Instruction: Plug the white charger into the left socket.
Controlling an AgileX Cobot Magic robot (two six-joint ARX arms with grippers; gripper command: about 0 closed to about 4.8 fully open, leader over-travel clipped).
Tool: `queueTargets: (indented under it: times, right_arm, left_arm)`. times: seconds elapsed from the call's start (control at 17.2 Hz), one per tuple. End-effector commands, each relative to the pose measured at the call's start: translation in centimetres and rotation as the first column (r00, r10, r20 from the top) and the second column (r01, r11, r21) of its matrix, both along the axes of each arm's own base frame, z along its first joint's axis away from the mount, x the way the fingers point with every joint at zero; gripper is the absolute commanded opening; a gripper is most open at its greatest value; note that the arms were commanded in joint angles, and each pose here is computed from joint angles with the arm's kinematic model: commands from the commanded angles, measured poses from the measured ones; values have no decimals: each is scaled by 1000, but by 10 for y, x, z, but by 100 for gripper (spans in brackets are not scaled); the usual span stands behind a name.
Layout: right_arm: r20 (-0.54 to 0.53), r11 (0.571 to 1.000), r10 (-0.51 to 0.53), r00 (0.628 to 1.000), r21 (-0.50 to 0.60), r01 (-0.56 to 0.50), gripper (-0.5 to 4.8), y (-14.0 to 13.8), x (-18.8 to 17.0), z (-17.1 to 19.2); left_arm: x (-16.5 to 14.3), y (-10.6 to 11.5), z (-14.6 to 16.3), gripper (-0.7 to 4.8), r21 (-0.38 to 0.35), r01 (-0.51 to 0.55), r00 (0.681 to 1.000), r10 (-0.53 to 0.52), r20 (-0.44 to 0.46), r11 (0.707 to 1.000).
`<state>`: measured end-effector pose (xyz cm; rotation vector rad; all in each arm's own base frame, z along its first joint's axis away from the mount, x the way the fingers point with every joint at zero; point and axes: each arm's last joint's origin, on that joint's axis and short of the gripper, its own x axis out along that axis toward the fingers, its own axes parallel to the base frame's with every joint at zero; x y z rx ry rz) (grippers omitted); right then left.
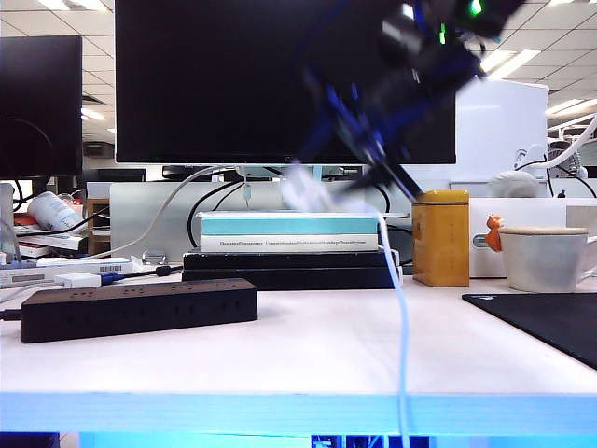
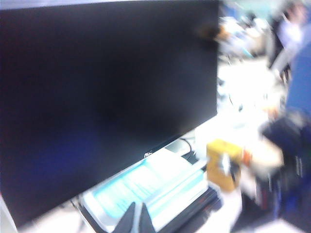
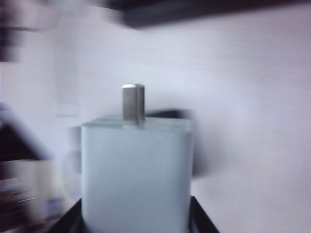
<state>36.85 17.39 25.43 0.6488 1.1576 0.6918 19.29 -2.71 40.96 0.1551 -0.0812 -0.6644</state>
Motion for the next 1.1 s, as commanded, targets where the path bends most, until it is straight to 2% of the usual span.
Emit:
queueTargets:
  times: [0.06,0.12,0.17,0.23,0.29,0.35,0.41,0.46,0.52,0.58,0.64,0.7,0.76,0.81,0.87,0.93,0.99,1.05,1.1]
  right_arm:
    - [18,950,113,993,292,-113,224,9,7,54]
    - [43,920,142,989,363,-148,224,11,9,69]
    - [84,892,157,984,416,-178,224,13,11,83]
    - [-16,840,185,983,522,-149,224,14,13,97]
    - [-105,817,200,974,567,-106,224,15,13,102]
    - [-150,802,204,967,593,-77,224,15,13,106]
    - [-198,785,220,955,617,-53,224,15,13,111]
    - [-236,775,227,945,631,-29,224,15,13,113]
    - [-241,761,237,941,648,-26,224,15,13,118]
    - [-224,741,262,939,670,-47,224,16,11,124]
    - [-213,729,279,936,681,-62,224,18,10,127]
    - [-147,707,303,942,697,-119,224,19,7,133]
    - [-11,675,308,951,708,-210,223,18,4,142]
    - [320,607,274,907,674,-421,223,17,-4,158]
    - [470,574,242,849,636,-516,223,15,-10,166]
    - [644,534,189,741,566,-628,223,11,-19,176]
    - [770,499,138,623,489,-715,223,8,-29,183]
    - [843,469,99,529,430,-771,223,7,-39,187]
    - [867,463,70,493,409,-786,206,6,-42,189]
  left_arm:
    - [-2,-7,0,-4,212,25,986,-59,157,977]
    - [-1,-12,-1,-4,258,42,978,-92,186,965]
    - [1,-17,-3,10,273,60,974,-116,195,960]
    - [8,-20,-6,103,293,71,970,-134,201,953]
    - [12,-24,-8,188,320,81,966,-154,210,944]
    - [16,-29,-11,248,372,85,953,-185,240,924]
    - [20,-33,-14,295,456,71,929,-225,294,887]
    - [22,-37,-17,380,535,47,899,-270,346,844]
    - [24,-43,-19,469,619,11,853,-330,403,785]
    - [27,-50,-22,479,697,-40,791,-403,460,716]
    - [29,-51,-23,479,716,-61,770,-423,477,696]
    - [32,-55,-24,479,721,-69,757,-434,488,690]
    - [33,-59,-24,479,718,-62,745,-447,496,694]
    - [33,-59,-23,479,714,-67,742,-444,503,697]
    - [33,-59,-23,479,713,-69,740,-444,505,697]
    - [33,-59,-23,479,713,-67,738,-447,506,698]
    - [32,-59,-22,479,712,-69,734,-448,511,699]
    - [33,-59,-21,479,709,-76,729,-446,519,701]
    - [33,-59,-20,479,704,-88,720,-443,534,705]
